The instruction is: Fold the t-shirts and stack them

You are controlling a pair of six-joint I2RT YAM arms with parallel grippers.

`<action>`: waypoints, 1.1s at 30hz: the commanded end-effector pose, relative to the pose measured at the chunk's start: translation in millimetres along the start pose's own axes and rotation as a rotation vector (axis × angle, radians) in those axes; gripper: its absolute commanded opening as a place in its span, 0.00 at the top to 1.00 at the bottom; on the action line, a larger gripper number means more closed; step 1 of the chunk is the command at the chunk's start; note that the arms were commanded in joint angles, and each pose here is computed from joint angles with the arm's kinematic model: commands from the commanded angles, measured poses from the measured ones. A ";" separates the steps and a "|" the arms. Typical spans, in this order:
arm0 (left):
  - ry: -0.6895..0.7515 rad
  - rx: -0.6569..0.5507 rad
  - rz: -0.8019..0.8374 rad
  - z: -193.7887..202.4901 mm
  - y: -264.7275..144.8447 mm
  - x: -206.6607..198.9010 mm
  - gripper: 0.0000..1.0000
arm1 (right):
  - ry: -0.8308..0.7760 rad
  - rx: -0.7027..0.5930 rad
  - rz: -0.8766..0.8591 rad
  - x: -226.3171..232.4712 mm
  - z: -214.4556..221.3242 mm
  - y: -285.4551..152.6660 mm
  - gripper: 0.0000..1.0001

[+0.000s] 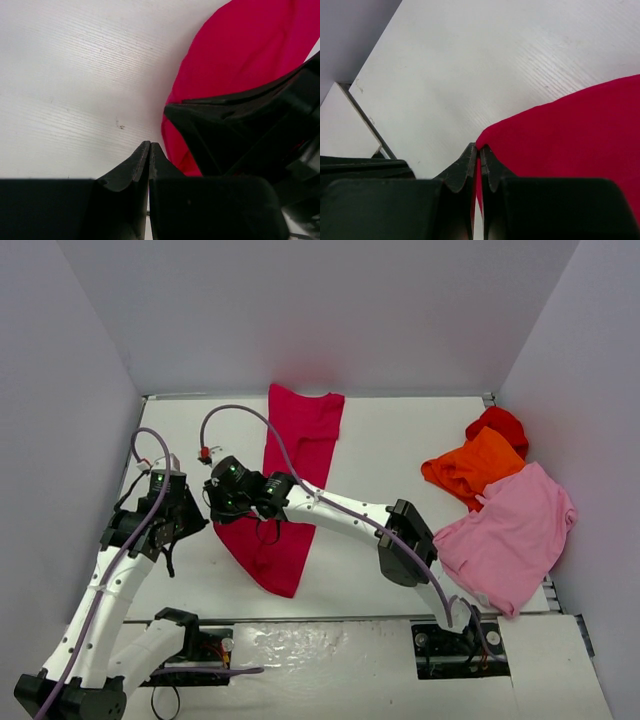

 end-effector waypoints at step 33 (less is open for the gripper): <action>0.015 -0.034 0.058 -12.3 -6.1 -9.2 1.00 | 0.221 0.121 0.172 -10.5 151.9 -129.0 1.00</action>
Point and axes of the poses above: each gripper's point midway between its finger pads, its own y axis out along the fingers, its own x axis along the line the jaws close on, z = x × y, the point moved 10 cm from there along -y, back along the fingers, and after that the axes turned 3 degrees about -y, right-handed, at the moved point
